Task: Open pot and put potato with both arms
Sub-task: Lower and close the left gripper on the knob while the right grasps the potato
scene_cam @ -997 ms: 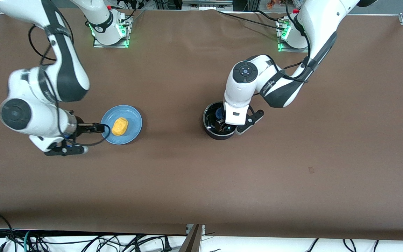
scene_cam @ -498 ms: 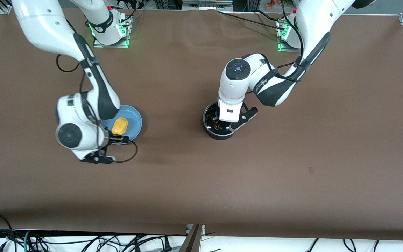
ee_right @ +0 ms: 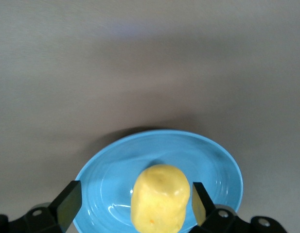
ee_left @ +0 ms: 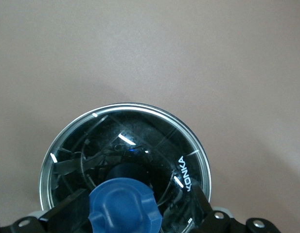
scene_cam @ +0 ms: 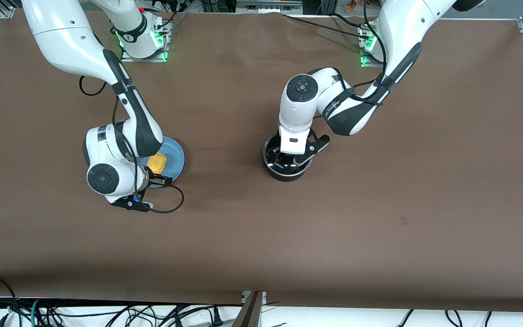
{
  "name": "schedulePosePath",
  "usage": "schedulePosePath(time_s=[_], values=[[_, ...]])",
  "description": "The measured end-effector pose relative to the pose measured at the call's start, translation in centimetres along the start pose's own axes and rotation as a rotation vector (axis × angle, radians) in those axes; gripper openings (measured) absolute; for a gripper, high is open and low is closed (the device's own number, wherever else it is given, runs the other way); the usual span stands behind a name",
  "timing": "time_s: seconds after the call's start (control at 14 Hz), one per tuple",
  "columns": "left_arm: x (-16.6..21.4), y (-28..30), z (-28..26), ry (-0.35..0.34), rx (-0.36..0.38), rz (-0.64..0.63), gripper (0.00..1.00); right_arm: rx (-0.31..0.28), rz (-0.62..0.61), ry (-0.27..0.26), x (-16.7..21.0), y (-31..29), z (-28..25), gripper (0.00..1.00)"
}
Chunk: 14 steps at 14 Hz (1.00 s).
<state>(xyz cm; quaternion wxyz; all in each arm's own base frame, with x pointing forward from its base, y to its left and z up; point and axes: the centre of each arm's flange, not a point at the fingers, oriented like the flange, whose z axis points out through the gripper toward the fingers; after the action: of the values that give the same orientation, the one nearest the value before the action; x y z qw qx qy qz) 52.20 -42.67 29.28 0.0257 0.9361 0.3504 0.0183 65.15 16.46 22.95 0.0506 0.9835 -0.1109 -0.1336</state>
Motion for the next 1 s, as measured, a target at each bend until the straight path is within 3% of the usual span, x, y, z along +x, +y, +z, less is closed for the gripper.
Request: schedulePosePath(time_s=[0.43,1.0], values=[[0.0,-0.1,0.1,0.001,0.008,-0.019,0.92,-0.022,0.110,-0.032,-2.0,1.1,1.6,1.00],[-0.3,-0.6,-0.1,0.010,0.023,-0.019,0.92,0.027,0.235,0.044,-3.7,1.8,4.6,1.00]])
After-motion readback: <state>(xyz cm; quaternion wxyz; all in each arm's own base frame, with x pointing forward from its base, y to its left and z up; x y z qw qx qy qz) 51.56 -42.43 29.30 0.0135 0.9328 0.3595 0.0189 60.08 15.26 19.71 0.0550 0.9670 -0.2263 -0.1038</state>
